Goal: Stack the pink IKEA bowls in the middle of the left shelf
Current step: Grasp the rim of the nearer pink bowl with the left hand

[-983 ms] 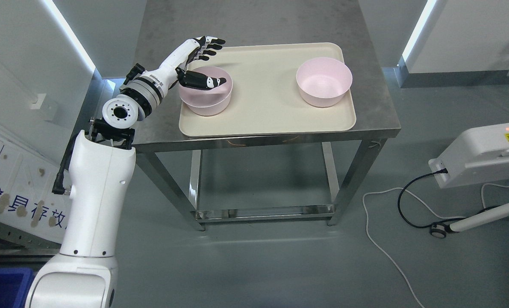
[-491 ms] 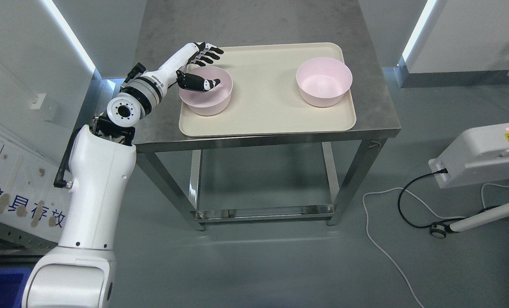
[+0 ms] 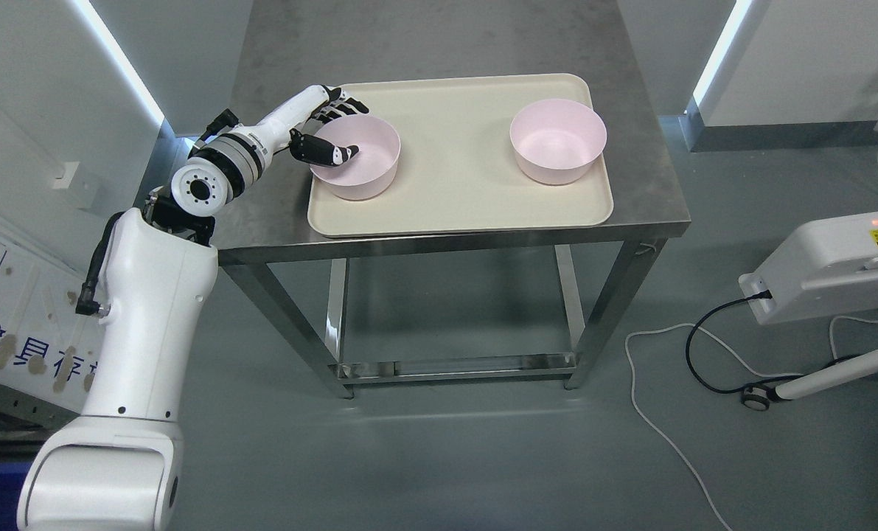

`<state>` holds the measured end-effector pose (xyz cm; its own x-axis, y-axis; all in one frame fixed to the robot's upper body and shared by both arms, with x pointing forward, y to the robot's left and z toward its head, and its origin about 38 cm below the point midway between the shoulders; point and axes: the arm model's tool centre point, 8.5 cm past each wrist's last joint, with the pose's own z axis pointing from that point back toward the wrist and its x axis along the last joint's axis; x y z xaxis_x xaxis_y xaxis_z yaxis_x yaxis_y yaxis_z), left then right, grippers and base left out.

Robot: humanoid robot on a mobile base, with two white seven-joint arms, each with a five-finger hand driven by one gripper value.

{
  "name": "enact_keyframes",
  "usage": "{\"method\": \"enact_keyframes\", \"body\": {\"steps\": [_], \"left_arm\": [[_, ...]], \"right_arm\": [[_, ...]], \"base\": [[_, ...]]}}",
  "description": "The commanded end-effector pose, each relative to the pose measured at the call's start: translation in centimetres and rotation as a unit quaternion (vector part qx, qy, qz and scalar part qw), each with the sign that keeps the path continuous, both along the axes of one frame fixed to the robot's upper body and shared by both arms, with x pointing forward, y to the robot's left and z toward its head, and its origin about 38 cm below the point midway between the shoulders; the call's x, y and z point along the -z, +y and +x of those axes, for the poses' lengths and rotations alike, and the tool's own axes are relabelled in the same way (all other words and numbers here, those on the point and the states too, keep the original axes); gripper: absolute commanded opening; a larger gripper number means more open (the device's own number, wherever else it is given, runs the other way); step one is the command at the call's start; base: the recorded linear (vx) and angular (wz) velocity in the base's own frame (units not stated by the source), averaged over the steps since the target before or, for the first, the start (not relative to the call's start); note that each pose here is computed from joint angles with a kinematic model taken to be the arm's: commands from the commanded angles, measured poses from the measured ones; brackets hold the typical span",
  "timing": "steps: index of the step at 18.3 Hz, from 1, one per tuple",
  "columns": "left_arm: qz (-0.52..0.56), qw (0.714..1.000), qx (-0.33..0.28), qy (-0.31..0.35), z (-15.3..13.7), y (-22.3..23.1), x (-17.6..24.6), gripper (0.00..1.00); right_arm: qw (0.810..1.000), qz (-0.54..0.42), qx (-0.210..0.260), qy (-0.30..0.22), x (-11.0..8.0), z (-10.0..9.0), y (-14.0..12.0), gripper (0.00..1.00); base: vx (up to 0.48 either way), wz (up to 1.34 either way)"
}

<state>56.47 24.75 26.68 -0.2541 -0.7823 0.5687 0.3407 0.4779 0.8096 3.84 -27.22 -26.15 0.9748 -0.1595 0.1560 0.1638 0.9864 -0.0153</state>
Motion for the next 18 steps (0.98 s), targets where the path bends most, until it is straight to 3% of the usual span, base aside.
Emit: {"method": "enact_keyframes", "body": {"steps": [1,6,11,18], "left_arm": [[0.038,0.999,0.013,0.010,0.5,-0.4,0.2,0.36],[0.061,0.995,0.077,-0.028,0.1,-2.6,-0.1,0.15],[0.068,0.991,0.108,-0.045,-0.2,-3.5,-0.1,0.00],[0.008,0.990,0.119,-0.074,0.1,-5.3,-3.6,0.00]], "right_arm": [[1.000,-0.009,0.000,0.000,-0.1,0.0,-1.1,1.00],[1.000,-0.009,0.000,0.000,-0.1,0.0,-1.1,1.00],[1.000,-0.009,0.000,0.000,-0.1,0.0,-1.1,1.00],[1.000,-0.009,0.000,0.000,-0.1,0.0,-1.1,1.00]], "base": [[0.000,0.00],[0.000,0.00],[0.000,0.00],[0.000,0.00]]}}
